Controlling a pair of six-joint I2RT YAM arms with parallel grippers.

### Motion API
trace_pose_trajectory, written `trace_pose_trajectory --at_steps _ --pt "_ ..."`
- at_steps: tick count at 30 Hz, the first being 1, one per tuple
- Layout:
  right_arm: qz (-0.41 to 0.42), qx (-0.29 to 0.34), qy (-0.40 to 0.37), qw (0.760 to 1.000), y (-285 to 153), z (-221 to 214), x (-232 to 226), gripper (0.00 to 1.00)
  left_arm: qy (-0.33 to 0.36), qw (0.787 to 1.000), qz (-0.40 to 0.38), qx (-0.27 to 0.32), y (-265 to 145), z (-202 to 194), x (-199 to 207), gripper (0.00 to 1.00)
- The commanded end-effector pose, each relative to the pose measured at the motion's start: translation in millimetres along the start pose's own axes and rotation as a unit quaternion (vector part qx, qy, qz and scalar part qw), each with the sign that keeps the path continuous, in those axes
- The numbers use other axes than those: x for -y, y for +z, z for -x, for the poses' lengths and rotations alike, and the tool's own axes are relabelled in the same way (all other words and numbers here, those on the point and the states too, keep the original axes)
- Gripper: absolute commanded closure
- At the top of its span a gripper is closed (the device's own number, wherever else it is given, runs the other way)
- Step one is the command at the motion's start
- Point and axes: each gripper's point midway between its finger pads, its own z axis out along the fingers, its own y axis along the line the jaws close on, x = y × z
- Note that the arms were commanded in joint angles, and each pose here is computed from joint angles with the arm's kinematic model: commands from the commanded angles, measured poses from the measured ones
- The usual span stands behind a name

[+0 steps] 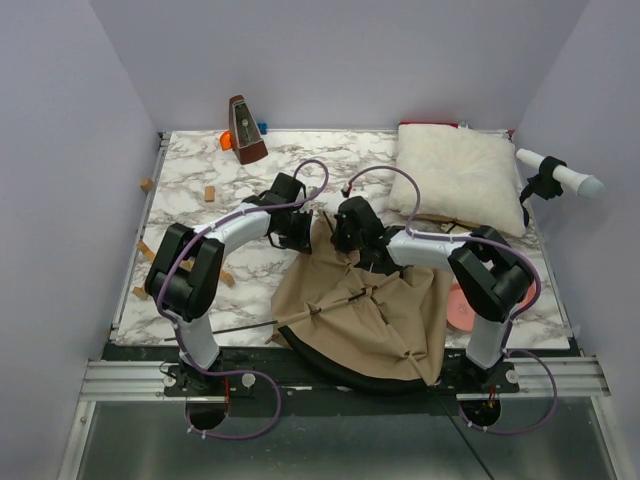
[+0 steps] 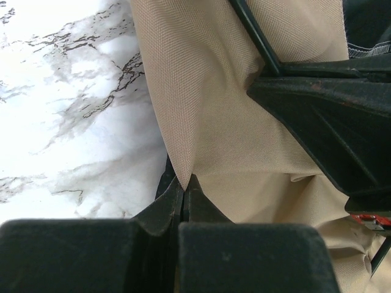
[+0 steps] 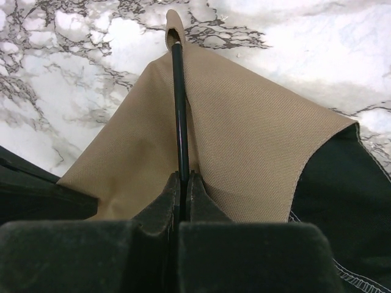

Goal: Set up the pet tent

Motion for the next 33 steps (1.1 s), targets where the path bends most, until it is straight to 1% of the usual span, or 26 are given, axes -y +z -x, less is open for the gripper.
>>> trace_pose_trajectory --at_steps 1,4,8,19,29,33 --pt "0.014 -0.06 -0.014 0.998 3.5 -25.5 -3.1 1.0 0.004 1.0 0.01 -0.004 1.8 3.5 0.0 1.0" --pt "0.018 -0.073 -0.017 0.997 5.8 -27.8 -5.3 0.99 0.005 1.0 0.014 -0.008 3.4 2.3 -2.3 1.0" --pt "0.003 -0.099 -0.017 0.995 6.4 -38.0 1.2 1.0 0.006 1.0 0.018 -0.009 3.7 2.1 -3.5 1.0" --pt "-0.03 -0.12 -0.007 0.992 17.4 -45.1 10.5 0.99 0.005 1.0 0.022 -0.02 7.2 -1.1 -6.8 1.0" --pt "-0.037 -0.09 -0.01 0.995 31.1 -28.6 9.0 1.0 0.005 0.999 0.019 -0.025 9.3 -2.4 -6.3 1.0" --pt "-0.026 -0.06 -0.013 0.998 38.0 -17.5 4.6 1.0 0.005 0.999 0.017 -0.027 9.7 -3.3 -5.3 1.0"
